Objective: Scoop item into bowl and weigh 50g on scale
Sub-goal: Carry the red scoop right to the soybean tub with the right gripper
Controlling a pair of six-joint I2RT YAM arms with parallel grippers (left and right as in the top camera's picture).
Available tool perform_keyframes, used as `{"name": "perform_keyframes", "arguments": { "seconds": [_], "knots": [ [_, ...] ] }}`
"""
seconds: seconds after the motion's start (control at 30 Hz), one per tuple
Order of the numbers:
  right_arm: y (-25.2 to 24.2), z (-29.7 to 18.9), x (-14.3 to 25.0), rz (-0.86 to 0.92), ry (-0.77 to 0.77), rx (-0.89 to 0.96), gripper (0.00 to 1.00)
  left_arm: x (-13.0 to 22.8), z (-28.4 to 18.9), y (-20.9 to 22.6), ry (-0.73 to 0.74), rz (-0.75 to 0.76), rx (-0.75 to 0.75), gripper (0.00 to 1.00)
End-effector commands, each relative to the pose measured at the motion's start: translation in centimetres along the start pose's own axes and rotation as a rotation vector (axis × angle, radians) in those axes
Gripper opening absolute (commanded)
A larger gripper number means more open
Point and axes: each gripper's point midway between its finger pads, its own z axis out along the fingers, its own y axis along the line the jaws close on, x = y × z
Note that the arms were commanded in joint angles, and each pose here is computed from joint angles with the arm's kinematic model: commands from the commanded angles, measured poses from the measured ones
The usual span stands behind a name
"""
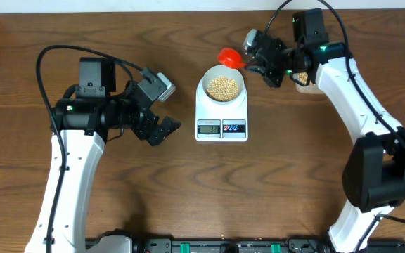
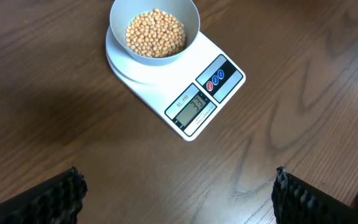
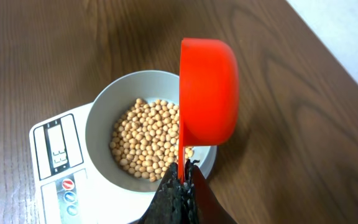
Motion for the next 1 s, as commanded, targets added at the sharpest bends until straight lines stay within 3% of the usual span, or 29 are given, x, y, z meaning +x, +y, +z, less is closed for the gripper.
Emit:
{"name": "perform_keyframes", "arguments": {
  "seconds": [0.0,0.13,0.33,0.6,0.97],
  "knots": [
    [-1.0,-3.6,-2.0,-0.053,-0.016,0.102,0.01,-0.9,-0.9,0.3,-0.020,0.011,-0.025,0.98],
    [-3.8,-7.7,-0.9,-0.022,0.078,0.289,0.01,-0.9,-0.9,0.3,-0.020,0.011,-0.025,0.98],
    [-6.3,-12.5,3.1,0.183,0.195,0.459,0.01,-0.9,-0.9,0.3,-0.020,0.011,-0.025,0.98],
    [-6.0,-15.0,9.5,0.460,0.298,0.443,0.01,-0.9,-0.9,0.3,-0.020,0.011,-0.025,0.98],
    [-6.4,-15.8,14.0,0.563,0.352,0.447,0.02,-0.9,-0.9,0.3,-0.020,0.011,-0.025,0.98]
  ]
}}
